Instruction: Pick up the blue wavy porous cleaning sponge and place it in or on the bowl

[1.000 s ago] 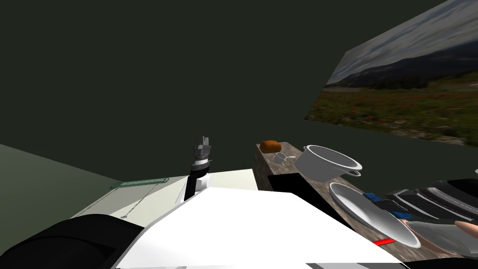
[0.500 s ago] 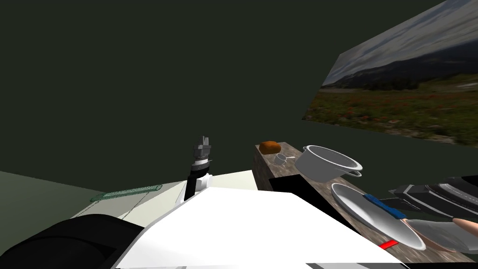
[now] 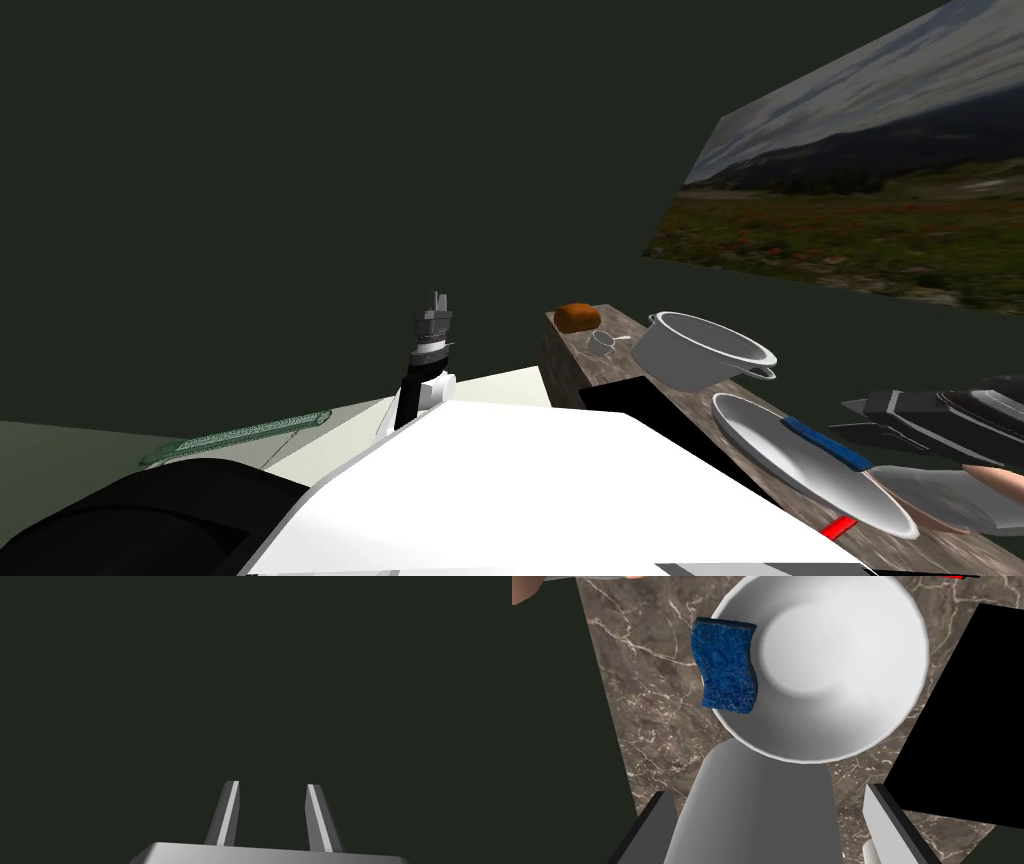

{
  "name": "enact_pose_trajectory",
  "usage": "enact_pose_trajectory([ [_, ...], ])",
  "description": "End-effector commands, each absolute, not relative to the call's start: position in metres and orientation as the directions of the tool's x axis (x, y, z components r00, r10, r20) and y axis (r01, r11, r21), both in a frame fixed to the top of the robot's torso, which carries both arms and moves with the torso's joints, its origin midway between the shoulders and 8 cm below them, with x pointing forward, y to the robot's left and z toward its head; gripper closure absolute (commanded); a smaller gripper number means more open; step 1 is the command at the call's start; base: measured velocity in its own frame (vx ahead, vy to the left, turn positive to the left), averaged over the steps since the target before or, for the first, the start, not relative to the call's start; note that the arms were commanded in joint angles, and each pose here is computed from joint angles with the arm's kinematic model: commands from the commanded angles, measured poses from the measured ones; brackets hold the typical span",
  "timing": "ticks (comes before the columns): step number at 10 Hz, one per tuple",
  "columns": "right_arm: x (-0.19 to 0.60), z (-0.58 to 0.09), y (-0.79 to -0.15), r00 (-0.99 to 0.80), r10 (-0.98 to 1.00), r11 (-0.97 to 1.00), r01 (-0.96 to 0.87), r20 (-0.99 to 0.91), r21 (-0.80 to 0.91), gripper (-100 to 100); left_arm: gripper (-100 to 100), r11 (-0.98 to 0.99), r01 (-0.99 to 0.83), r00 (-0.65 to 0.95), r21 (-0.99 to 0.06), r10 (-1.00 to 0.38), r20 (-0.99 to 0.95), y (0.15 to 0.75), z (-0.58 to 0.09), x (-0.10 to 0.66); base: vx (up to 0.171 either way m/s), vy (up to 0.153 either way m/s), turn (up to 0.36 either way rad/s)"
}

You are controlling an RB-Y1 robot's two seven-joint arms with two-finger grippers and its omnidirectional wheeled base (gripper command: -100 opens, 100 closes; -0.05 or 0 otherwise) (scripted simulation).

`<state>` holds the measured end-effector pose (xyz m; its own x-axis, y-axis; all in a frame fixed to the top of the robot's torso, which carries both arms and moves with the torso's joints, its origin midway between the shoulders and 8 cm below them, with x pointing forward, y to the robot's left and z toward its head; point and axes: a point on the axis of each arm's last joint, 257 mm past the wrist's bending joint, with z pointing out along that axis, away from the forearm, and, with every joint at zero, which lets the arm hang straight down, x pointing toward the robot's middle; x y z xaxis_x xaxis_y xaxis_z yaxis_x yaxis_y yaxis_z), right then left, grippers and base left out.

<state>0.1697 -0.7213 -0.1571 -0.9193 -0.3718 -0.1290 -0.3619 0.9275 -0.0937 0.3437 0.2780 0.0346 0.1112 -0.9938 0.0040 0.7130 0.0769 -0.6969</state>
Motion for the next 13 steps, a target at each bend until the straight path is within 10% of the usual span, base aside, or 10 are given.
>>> enact_pose_trajectory([
  [1, 0.167, -0.153, -0.726, -0.918, -0.380, 0.923, -0.370, -0.113, -0.103, -100, 0, 0.077, 0.713, 0.111, -0.697, -0.994, 0.004, 0.278, 0.035, 0.344, 0.031, 0.018, -0.007],
  [13, 0.146, -0.137, -0.741, -0.894, -0.432, 0.902, -0.426, -0.117, -0.073, -100, 0, 0.077, 0.713, 0.111, -0.697, -0.994, 0.004, 0.278, 0.035, 0.344, 0.060, 0.031, -0.077],
])
